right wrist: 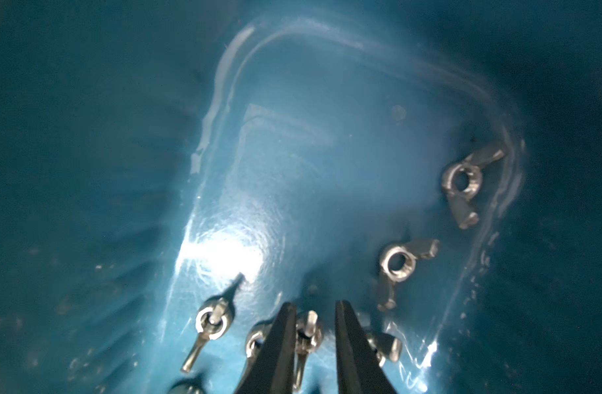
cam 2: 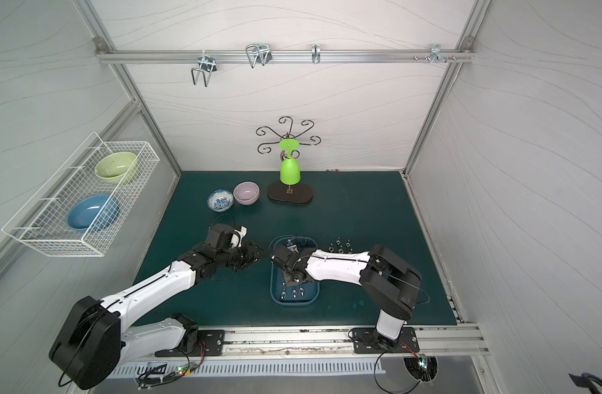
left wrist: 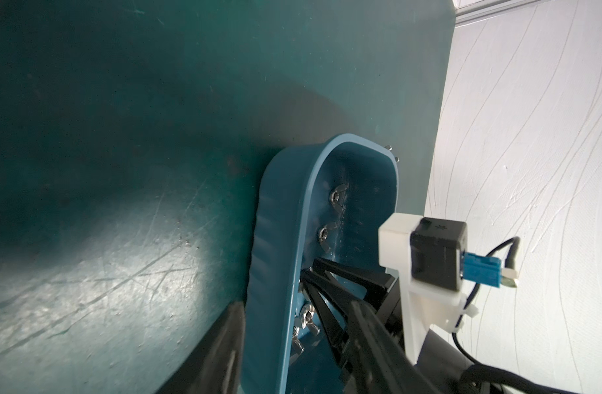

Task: Take out the wing nut from the storage box
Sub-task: Pick up the wing nut from the storage box.

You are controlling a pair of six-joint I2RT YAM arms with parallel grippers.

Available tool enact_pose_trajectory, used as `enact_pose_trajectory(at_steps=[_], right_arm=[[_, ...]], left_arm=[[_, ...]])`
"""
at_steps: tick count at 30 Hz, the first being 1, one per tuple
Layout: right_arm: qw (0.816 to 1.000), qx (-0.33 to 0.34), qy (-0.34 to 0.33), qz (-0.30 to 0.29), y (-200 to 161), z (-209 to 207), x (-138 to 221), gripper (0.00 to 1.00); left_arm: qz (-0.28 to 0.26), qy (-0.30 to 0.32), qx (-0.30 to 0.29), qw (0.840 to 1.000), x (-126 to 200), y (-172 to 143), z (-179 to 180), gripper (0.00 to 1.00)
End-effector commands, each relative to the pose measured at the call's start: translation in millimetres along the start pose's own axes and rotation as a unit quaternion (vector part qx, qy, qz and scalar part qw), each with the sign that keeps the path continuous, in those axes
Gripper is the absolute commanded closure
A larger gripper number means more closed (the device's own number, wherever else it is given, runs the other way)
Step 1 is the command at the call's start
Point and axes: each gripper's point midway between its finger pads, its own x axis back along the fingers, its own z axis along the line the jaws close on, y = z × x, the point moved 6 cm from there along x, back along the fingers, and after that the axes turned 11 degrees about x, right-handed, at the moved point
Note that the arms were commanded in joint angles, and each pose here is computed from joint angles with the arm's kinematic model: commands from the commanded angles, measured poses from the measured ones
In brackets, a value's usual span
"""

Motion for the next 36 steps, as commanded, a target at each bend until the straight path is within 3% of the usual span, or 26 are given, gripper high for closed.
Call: enact_pose_trajectory(at_steps=[1, 20, 36], right_arm=[[1.0, 0.0, 0.002, -0.001, 5, 2, -2, 0.78], [1.0, 0.0, 0.01, -0.012, 11, 3, -2, 0.93], [0.997, -0.011, -0.017, -0.07, 33, -21, 35, 1.0]], left_arm=[[-0.008, -0.008, -0.01, 1.0, 4, 2, -4, 0.47], [-0.005, -0.01, -0.013, 1.0, 0, 3, -5, 0.51], [0.006, -0.028, -0.02, 0.999, -3, 8, -26, 0.52]])
